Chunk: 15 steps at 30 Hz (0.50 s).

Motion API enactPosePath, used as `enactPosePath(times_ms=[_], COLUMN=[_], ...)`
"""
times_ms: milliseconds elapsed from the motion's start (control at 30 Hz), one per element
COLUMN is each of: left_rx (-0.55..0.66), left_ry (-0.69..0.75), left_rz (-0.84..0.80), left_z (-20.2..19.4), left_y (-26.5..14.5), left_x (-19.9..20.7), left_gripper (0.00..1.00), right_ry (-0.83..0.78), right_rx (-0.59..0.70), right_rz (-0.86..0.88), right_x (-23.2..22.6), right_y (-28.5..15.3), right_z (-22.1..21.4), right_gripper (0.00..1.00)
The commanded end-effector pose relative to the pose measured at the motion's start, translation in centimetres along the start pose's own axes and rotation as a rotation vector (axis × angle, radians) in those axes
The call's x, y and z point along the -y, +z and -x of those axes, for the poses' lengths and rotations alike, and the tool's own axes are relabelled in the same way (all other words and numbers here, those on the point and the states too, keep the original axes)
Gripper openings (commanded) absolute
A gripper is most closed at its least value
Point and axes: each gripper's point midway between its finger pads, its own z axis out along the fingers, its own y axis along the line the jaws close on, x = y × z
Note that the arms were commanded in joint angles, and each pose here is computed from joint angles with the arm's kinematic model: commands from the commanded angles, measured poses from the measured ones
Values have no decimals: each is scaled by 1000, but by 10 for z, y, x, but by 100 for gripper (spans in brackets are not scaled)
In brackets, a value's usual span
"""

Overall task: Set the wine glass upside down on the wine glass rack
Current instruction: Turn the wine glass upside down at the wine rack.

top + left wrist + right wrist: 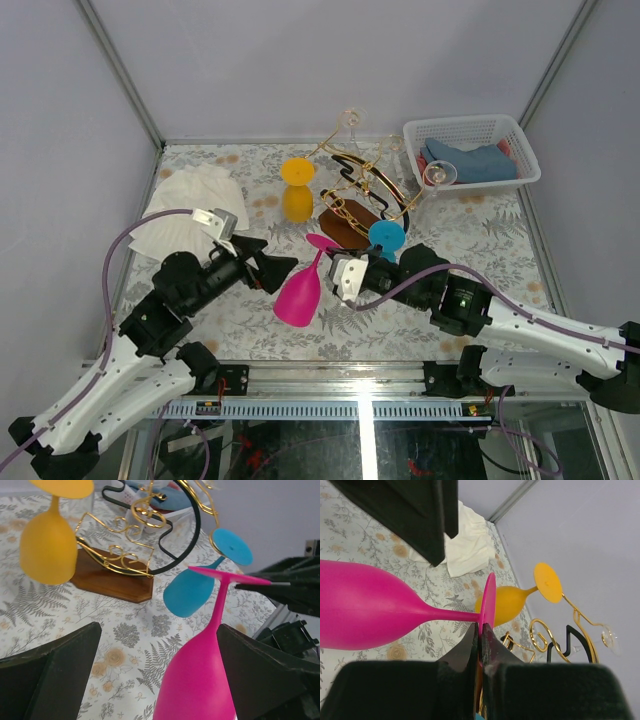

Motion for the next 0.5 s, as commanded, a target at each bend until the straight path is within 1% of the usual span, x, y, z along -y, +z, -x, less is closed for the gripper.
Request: enactPosePath(times_ms=[0, 133, 233, 367, 467], left_rx=[55, 53, 52, 61, 86], left_ry=[55, 69, 89, 107, 120], left_rz=[-183, -227, -241, -307, -332], left_z=[8, 4, 2, -2, -1], left_y=[8, 12, 13, 17, 18], left_x=[30, 39, 42, 52, 56], left_gripper=[100, 100, 100, 94, 86], right_ry=[54, 44, 46, 56, 73], right_rx=[124, 94, 100, 125, 131], right_rz=[-27, 5, 7, 12, 21], right_x=[29, 27, 26, 26, 24], right_y=[-7, -9, -9, -8, -5], right_z=[37, 32, 32, 39, 40], right_gripper=[0, 0, 0, 0, 0])
